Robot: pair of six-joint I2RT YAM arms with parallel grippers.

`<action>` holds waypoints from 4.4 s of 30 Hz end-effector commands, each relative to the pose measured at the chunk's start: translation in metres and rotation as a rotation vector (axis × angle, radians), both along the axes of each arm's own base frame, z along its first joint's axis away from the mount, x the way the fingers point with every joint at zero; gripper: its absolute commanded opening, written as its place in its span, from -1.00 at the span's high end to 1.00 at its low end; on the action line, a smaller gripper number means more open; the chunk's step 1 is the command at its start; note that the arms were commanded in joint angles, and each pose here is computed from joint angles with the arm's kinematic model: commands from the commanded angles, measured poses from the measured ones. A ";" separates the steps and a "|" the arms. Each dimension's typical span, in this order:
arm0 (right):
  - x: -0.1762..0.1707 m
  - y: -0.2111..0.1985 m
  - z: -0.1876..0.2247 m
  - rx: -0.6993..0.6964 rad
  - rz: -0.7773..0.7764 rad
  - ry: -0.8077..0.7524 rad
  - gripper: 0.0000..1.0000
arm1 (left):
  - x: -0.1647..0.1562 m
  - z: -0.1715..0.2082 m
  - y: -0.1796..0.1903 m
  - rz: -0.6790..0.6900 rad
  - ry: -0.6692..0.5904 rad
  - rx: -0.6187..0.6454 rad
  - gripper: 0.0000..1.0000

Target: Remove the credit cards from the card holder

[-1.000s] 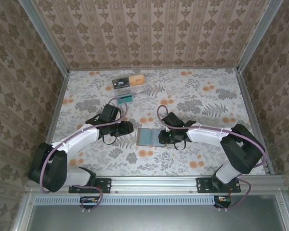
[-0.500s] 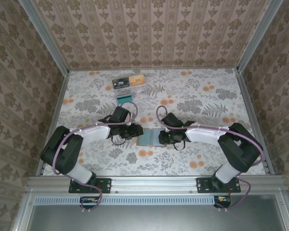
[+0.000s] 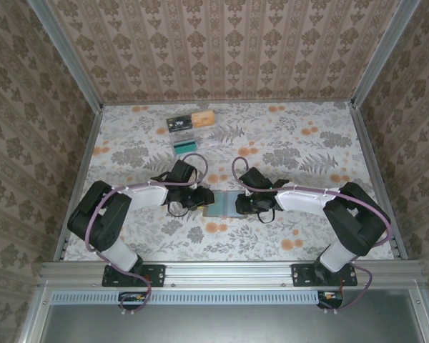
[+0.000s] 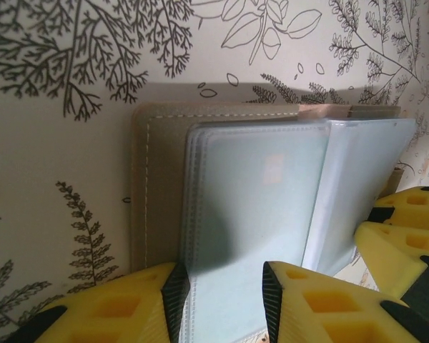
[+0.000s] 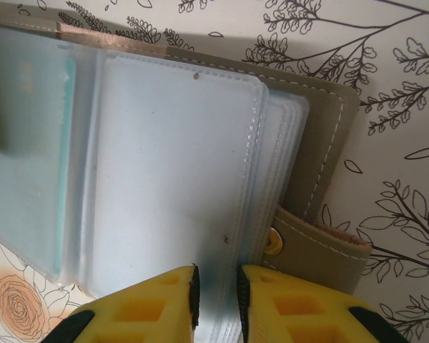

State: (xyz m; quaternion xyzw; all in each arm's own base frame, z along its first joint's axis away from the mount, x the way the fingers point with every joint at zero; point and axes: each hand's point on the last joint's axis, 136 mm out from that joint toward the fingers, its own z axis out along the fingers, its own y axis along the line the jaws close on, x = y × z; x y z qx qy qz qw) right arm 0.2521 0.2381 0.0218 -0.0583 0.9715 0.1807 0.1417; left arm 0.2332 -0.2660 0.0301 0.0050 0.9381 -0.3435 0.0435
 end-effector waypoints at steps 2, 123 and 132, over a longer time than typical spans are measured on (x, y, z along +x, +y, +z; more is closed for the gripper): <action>-0.003 -0.003 -0.011 -0.029 -0.012 0.022 0.49 | -0.004 0.000 -0.013 -0.042 0.017 -0.035 0.25; 0.022 0.022 -0.011 0.363 -0.139 0.206 0.76 | -0.010 -0.024 0.012 -0.070 0.065 0.066 1.00; 0.013 -0.015 -0.005 0.335 -0.172 0.184 0.83 | -0.009 -0.020 0.014 -0.066 0.053 0.057 1.00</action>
